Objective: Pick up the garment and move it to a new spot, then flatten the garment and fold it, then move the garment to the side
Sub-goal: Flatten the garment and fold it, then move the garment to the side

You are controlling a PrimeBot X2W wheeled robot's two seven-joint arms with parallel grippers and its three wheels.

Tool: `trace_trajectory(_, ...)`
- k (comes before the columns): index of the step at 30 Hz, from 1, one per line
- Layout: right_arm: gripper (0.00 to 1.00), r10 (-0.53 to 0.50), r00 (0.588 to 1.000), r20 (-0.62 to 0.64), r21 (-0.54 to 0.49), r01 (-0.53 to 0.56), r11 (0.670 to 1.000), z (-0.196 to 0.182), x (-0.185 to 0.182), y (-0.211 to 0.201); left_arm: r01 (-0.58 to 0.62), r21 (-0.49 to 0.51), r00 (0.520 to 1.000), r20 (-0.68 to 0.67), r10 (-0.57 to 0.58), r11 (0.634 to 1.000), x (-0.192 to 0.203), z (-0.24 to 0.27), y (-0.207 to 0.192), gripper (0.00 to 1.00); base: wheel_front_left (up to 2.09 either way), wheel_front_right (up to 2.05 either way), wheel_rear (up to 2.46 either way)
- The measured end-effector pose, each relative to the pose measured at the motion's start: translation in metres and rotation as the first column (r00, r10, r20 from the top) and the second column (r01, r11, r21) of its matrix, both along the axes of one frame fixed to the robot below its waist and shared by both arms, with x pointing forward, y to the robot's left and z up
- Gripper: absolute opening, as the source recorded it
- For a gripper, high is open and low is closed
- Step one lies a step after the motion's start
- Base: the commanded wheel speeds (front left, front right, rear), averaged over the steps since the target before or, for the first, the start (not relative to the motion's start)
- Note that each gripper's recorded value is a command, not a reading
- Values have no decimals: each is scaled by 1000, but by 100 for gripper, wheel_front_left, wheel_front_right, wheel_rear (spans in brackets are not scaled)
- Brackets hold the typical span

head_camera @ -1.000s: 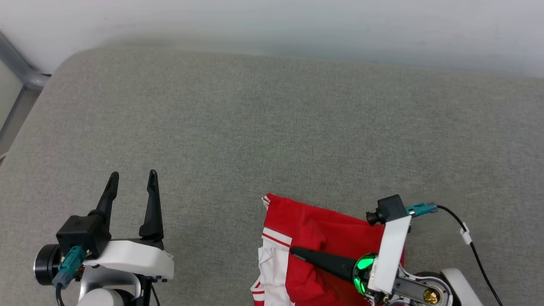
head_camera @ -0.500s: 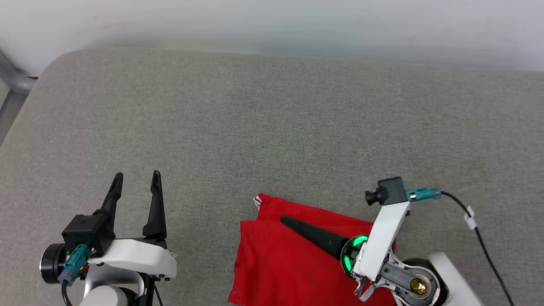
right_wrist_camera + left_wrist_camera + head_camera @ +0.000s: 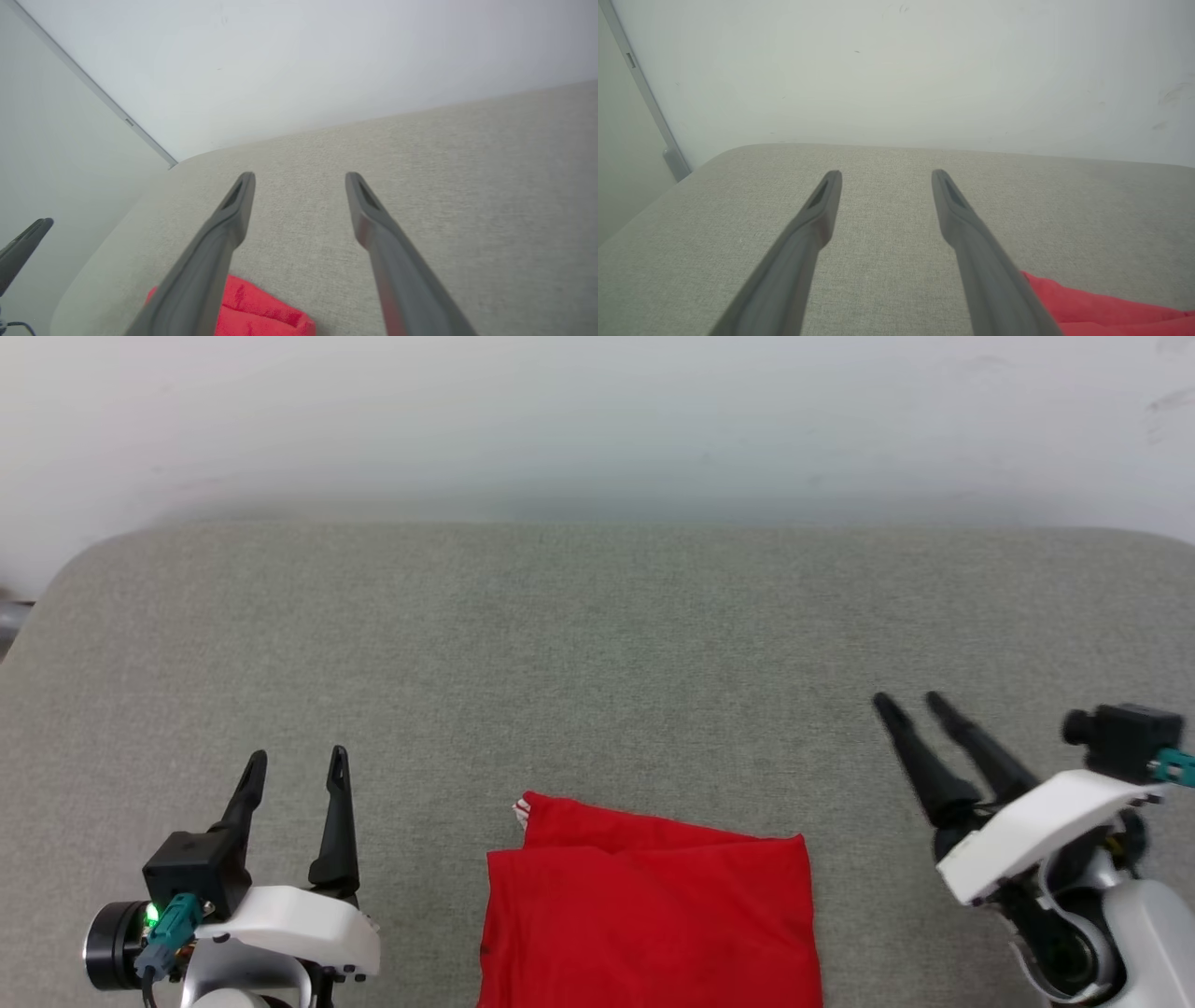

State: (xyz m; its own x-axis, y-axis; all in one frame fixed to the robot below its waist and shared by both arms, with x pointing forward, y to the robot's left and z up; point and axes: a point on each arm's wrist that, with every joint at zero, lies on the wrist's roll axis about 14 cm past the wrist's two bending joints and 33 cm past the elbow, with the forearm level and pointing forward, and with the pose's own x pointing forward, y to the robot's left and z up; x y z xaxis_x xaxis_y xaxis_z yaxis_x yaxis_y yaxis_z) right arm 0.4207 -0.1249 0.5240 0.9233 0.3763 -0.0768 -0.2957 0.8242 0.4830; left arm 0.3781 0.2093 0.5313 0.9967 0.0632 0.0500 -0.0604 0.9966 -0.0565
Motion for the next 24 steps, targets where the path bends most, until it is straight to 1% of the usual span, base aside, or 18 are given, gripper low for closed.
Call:
trace_trajectory(2,100,-76,995,60,-69,80,994,7,-1,-23,5,4,1000,2,-5,1000,0,1,-1,100,0,0,0)
trace_trajectory(4,100,-137,982,127,-146,156,977,16,-5,-45,9,6,1000,7,-9,1000,0,3,-3,100,0,0,0)
trace_trajectory(6,100,-181,965,192,-198,219,955,27,-10,-58,15,9,1000,7,-15,1000,-2,3,-5,100,0,0,0)
trace_trajectory(9,100,-222,934,280,-241,293,925,44,-21,-68,21,14,1000,15,-21,1000,-3,6,-7,100,0,0,0)
trace_trajectory(12,100,-243,912,330,-272,339,900,54,-34,-73,29,17,999,15,-29,999,-8,6,-9,100,0,0,0)
trace_trajectory(16,100,-258,899,354,-299,370,880,57,-49,-74,33,29,999,22,-34,999,-10,7,-9,100,0,0,0)
trace_trajectory(20,100,-274,901,335,-327,384,863,47,-62,-77,45,30,999,0,-45,999,-15,-1,-13,100,0,0,0)
trace_trajectory(24,100,-288,905,312,-330,388,861,38,-70,-77,45,29,999,-7,-45,999,-17,-3,-14,100,0,0,0)
